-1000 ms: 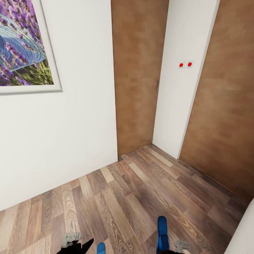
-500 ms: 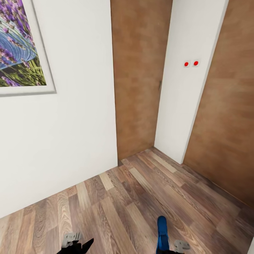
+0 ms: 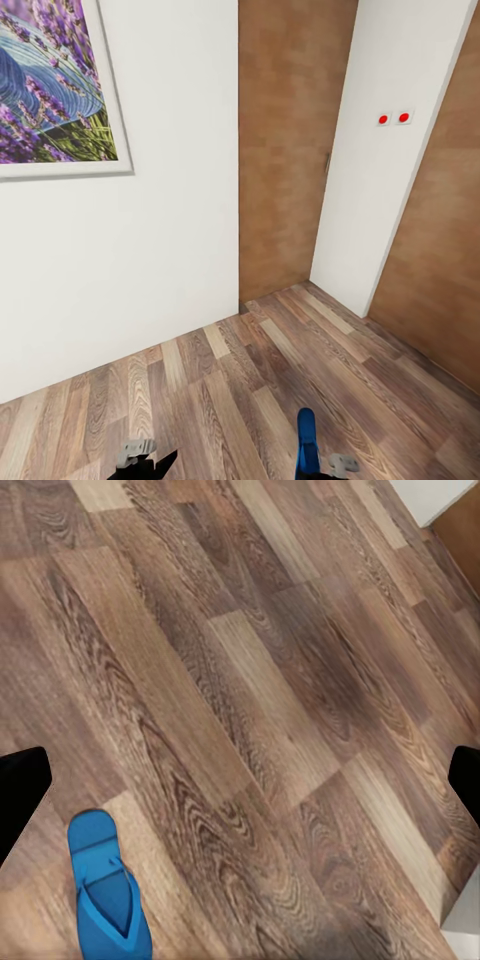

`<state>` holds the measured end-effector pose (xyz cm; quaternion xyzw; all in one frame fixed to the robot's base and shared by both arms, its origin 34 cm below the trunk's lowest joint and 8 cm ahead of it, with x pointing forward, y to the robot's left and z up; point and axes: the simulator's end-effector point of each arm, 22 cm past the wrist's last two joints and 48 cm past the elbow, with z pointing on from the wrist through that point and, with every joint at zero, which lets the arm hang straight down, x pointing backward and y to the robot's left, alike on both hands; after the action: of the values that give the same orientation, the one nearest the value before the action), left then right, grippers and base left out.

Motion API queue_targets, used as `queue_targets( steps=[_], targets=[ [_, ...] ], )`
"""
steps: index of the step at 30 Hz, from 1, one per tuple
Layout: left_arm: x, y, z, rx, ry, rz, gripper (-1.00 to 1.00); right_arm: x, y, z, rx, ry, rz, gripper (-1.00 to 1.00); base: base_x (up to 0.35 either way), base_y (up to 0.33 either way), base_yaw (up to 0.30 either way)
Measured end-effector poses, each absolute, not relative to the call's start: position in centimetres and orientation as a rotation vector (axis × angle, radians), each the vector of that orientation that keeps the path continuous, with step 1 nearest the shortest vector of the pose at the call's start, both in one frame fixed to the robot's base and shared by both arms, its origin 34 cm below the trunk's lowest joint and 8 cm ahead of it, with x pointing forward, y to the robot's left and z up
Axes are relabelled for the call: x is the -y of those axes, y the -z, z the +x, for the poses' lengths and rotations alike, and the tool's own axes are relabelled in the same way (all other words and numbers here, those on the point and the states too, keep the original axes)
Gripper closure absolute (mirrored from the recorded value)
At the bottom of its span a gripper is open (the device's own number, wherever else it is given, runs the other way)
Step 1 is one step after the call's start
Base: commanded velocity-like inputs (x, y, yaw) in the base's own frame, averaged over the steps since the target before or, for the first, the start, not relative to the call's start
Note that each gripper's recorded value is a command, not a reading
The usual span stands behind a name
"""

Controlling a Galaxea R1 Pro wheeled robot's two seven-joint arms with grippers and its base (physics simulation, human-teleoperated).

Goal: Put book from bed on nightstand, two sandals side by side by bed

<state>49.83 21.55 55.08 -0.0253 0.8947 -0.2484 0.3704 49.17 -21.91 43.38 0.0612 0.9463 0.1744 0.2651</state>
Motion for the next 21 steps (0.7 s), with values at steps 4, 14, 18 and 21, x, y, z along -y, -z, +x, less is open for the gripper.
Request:
queue_targets(
  steps=[4, 14, 18, 21],
  targets=[
    [-21.48, -55.06, 49.81, -2.296, 0.639, -0.063, -1.00, 21.93, -43.38, 49.18, -2.557, -0.471, 0.165, 1.00, 0.000, -0.077, 0.009],
    [-21.35, -55.06, 49.78, -2.297, 0.640, -0.058, -1.00, 21.87, -43.39, 49.18, -2.556, -0.472, 0.165, 1.00, 0.000, -0.079, 0.000],
    [-21.39, -55.06, 49.79, -2.296, 0.640, -0.059, -1.00, 21.86, -43.40, 49.21, -2.556, -0.472, 0.165, 1.00, 0.000, -0.095, 0.000],
    [-21.39, -55.07, 49.80, -2.296, 0.640, -0.060, -1.00, 21.89, -43.40, 49.21, -2.556, -0.471, 0.165, 1.00, 0.000, -0.028, 0.000]
  ],
)
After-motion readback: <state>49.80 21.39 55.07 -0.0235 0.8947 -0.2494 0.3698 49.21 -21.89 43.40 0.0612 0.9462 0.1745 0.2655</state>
